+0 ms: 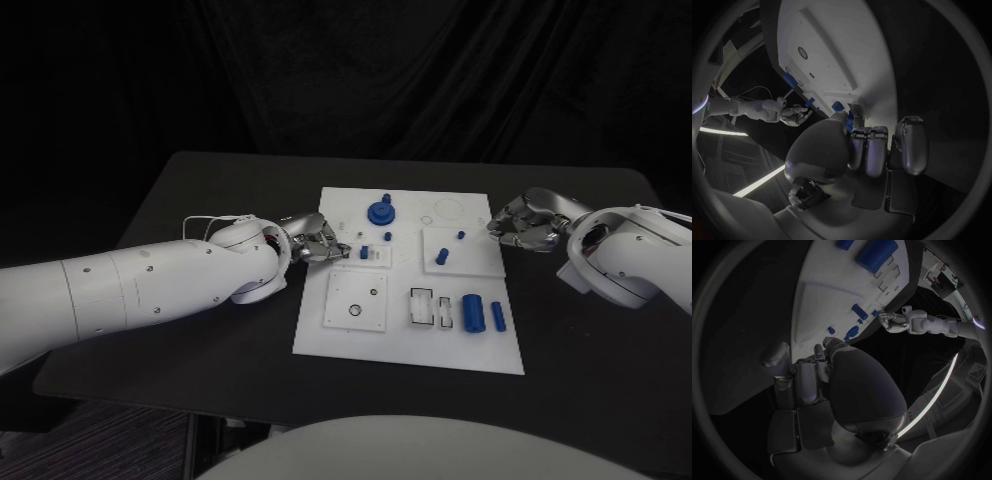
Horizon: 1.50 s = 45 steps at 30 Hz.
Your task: Assemble the parts on the task board
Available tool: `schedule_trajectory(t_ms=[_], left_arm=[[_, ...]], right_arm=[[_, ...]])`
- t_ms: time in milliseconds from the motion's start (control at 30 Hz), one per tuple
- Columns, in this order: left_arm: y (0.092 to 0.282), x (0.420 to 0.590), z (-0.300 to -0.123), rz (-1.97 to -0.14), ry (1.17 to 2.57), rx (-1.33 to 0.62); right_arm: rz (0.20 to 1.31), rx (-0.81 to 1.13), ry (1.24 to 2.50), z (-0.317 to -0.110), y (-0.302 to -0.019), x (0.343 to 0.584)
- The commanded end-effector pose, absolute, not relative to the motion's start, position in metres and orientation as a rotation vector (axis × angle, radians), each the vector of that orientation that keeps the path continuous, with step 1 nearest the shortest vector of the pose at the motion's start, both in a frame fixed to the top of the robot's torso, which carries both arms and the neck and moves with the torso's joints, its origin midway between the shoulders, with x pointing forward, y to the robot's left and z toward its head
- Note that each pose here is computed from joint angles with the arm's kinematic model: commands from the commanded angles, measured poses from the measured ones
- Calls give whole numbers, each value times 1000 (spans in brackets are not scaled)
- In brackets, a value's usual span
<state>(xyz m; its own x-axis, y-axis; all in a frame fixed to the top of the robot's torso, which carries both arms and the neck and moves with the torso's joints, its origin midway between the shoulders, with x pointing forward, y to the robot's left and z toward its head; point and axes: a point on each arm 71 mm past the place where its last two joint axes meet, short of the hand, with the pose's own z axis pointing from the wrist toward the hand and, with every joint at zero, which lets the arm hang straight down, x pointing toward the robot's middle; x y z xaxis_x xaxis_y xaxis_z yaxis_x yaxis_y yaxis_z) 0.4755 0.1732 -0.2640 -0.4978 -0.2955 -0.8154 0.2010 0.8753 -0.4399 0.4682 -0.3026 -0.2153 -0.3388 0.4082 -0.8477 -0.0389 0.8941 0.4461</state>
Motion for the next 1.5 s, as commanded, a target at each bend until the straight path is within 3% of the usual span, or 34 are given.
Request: schedule_trajectory(t_ms=[33,1500], left_arm=[[171,474,-264,-613,2001,-68],[166,471,-264,-603,2007,-79]], right_arm=[[454,281,1885,-218,-303,468],[445,281,1903,-220,-304,467]])
